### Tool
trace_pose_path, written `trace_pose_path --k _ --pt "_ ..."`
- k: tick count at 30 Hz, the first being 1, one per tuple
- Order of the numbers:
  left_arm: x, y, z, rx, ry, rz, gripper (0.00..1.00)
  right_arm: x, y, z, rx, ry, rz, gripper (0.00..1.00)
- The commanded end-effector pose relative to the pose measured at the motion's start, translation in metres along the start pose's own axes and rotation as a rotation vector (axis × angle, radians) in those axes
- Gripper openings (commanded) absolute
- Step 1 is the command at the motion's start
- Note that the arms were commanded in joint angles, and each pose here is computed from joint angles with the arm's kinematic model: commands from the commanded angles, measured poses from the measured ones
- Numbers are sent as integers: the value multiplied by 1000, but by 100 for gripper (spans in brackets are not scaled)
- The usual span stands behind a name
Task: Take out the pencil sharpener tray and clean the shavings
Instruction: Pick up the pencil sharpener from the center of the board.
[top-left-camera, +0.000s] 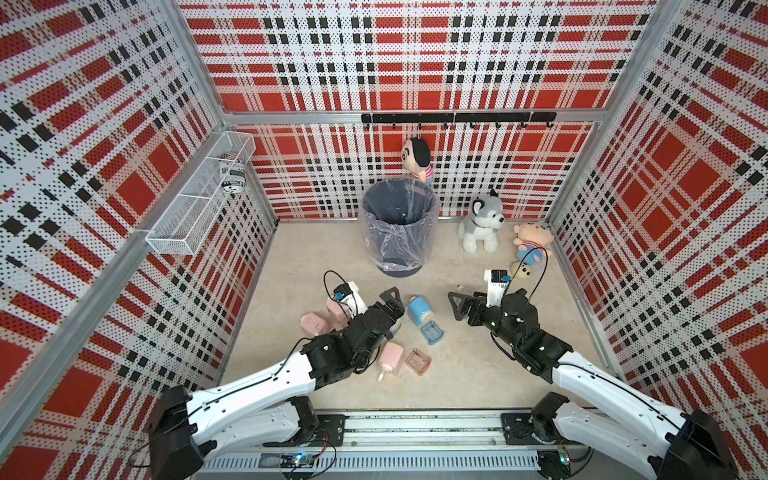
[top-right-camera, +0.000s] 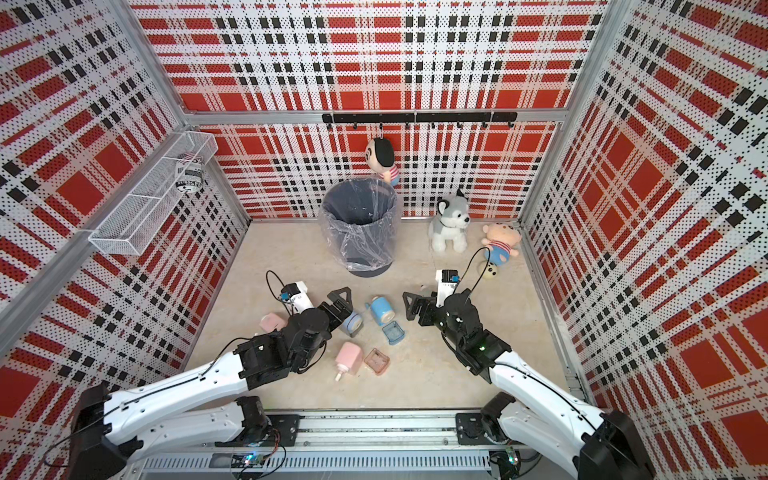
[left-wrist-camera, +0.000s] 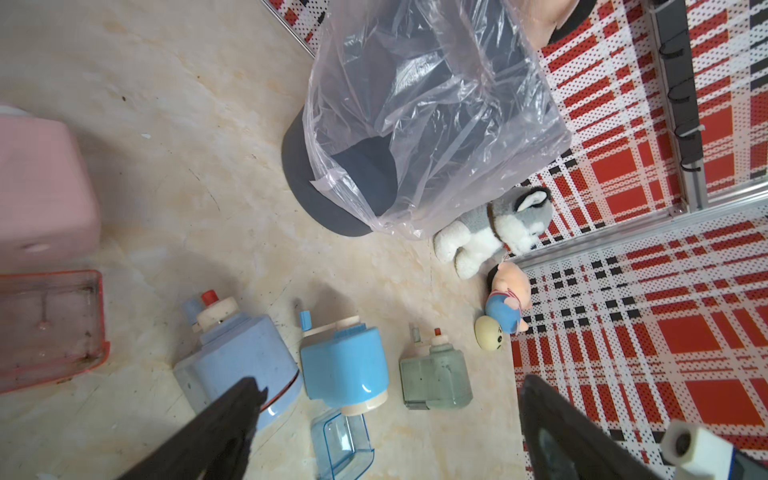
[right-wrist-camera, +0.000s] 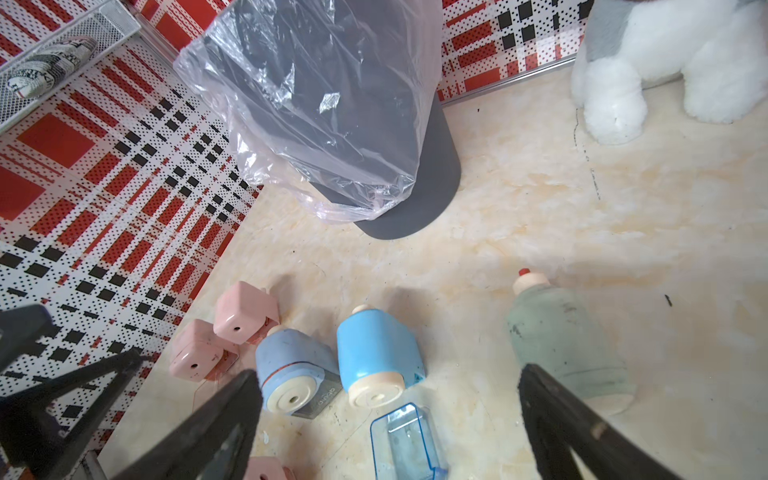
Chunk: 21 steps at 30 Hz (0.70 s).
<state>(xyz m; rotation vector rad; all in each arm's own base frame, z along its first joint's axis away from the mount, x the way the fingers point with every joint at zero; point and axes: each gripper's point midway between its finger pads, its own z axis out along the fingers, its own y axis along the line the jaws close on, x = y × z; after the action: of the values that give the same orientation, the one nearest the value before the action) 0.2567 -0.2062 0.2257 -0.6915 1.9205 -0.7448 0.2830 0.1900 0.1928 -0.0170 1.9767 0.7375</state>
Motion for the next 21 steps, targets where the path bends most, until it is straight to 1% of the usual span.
trace_pose_path --k 1,6,11,13,21 --pt "0 15 1 -113 -33 -18 98 -2 4 -1 -38 -28 -37 100" --pt "12 20 7 -218 -3 -24 98 0 -7 0 2 -46 -63 100" --pt "24 29 13 -310 19 -22 98 10 -6 -1 -53 -72 -61 100" --pt "29 34 14 -347 33 -23 98 14 -9 0 -52 -74 -61 100" --pt "50 37 26 -419 107 -29 98 23 -17 9 -28 -59 -43 100"
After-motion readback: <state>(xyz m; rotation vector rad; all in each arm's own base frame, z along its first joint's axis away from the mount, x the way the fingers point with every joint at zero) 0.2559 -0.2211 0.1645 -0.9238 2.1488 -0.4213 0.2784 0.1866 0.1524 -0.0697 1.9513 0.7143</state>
